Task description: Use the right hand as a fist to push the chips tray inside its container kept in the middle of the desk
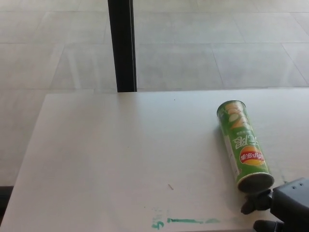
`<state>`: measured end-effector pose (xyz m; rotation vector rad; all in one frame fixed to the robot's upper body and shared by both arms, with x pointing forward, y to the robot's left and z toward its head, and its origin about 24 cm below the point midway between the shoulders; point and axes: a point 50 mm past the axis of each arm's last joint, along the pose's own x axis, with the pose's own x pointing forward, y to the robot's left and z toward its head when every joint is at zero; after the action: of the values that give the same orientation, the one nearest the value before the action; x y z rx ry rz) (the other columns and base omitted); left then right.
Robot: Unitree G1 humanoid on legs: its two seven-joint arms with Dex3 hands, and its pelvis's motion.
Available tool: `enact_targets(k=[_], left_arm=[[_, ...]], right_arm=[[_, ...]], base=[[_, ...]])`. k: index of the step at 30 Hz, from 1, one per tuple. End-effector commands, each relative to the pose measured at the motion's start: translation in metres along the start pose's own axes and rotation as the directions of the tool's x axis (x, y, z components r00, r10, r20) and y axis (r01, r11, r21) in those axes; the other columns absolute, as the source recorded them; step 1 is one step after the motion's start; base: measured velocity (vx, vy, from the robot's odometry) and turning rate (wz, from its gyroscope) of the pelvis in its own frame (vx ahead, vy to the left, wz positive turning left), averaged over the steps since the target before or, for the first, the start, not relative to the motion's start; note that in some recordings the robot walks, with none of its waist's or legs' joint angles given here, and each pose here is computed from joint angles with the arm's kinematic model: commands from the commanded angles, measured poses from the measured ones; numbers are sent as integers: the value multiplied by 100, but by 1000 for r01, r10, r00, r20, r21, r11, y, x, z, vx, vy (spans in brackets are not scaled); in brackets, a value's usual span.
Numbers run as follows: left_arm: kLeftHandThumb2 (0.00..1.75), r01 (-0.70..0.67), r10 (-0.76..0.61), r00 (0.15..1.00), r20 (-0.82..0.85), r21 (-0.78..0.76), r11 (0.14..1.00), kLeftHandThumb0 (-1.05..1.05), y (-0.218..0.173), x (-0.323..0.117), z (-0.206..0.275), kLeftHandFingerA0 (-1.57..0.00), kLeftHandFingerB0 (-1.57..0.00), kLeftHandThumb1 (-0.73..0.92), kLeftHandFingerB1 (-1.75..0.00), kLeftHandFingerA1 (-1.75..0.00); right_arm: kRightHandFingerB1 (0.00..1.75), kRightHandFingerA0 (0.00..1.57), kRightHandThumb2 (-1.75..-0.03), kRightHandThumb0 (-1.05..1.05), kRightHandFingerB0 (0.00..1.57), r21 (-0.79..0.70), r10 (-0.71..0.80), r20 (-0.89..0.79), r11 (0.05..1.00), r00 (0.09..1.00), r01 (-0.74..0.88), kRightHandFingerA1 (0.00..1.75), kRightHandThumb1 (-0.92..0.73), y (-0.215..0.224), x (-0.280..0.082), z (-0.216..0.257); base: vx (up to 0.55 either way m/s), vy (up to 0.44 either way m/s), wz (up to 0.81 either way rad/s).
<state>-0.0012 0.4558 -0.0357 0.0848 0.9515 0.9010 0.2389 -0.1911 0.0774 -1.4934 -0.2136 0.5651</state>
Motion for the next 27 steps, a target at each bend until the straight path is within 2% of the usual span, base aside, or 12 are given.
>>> enact_targets(k=[1,6,8,10,11,13,20,21,23,24,25,27], left_arm=[[94,-9,9,1000,13,-3,1000,-105,3,0,2,-66,-43,67,-111,-134],[133,-5,5,1000,11,3,1000,-105,4,0,4,-96,-10,44,-82,-135],[102,-6,6,1000,12,13,1000,-105,4,-1,3,-63,-46,63,-116,-140],[133,-2,2,1000,7,12,1000,-102,4,-1,2,-78,-1,46,-76,-126],[98,-5,5,1000,2,52,999,-105,3,-1,1,-65,-46,68,-109,-134],[130,-16,16,1000,3,22,1000,-98,3,0,1,-120,-38,43,-94,-146],[100,-9,9,1000,3,27,1000,-105,4,0,2,-60,-44,65,-113,-139],[132,-5,5,1000,2,5,1000,-101,4,-1,2,-113,-19,46,-84,-142],[98,-11,11,1000,0,-13,1000,-105,4,0,2,-69,-49,64,-116,-142],[134,-8,8,1000,3,-17,1000,-105,4,0,2,-118,-53,46,-105,-150],[103,-1,2,1000,15,-38,999,-105,3,-1,2,-66,-52,62,-122,-147],[135,-8,8,1000,17,-29,1000,-104,3,0,3,-121,-49,48,-104,-151]], right_arm=[[44,79,-66,-62,58,168,235,132,952,963,-256,63,-86,-33,-31,28],[48,83,-66,-60,58,237,128,211,955,969,-178,75,-83,-77,-45,32],[49,80,-65,-60,58,260,65,204,958,977,-118,76,-84,-94,-50,28],[48,77,-65,-61,57,251,38,170,965,985,-80,76,-85,-109,-56,22],[48,83,-64,-59,60,279,-86,104,959,991,54,86,-81,-127,-66,14],[50,84,-63,-56,63,295,-196,58,940,979,170,86,-79,-139,-73,1],[54,90,-63,-52,72,367,-433,-225,792,873,487,81,-76,-151,-104,-57],[53,91,-63,-53,71,395,-466,-287,739,837,546,80,-76,-149,-110,-70],[50,91,-63,-54,70,378,-489,-388,688,781,619,81,-78,-142,-121,-87],[50,94,-63,-53,70,372,-498,-411,673,764,639,86,-78,-140,-123,-91],[52,93,-63,-51,67,357,-521,-459,634,720,686,87,-78,-135,-129,-100],[53,94,-63,-49,68,342,-541,-509,586,670,734,86,-78,-128,-135,-109]], base=[[0,0,0],[0,0,0],[0,0,0],[0,0,0],[0,0,0],[0,0,0],[0,0,0],[0,0,0],[0,0,0],[0,0,0],[0,0,0],[0,0,0]])
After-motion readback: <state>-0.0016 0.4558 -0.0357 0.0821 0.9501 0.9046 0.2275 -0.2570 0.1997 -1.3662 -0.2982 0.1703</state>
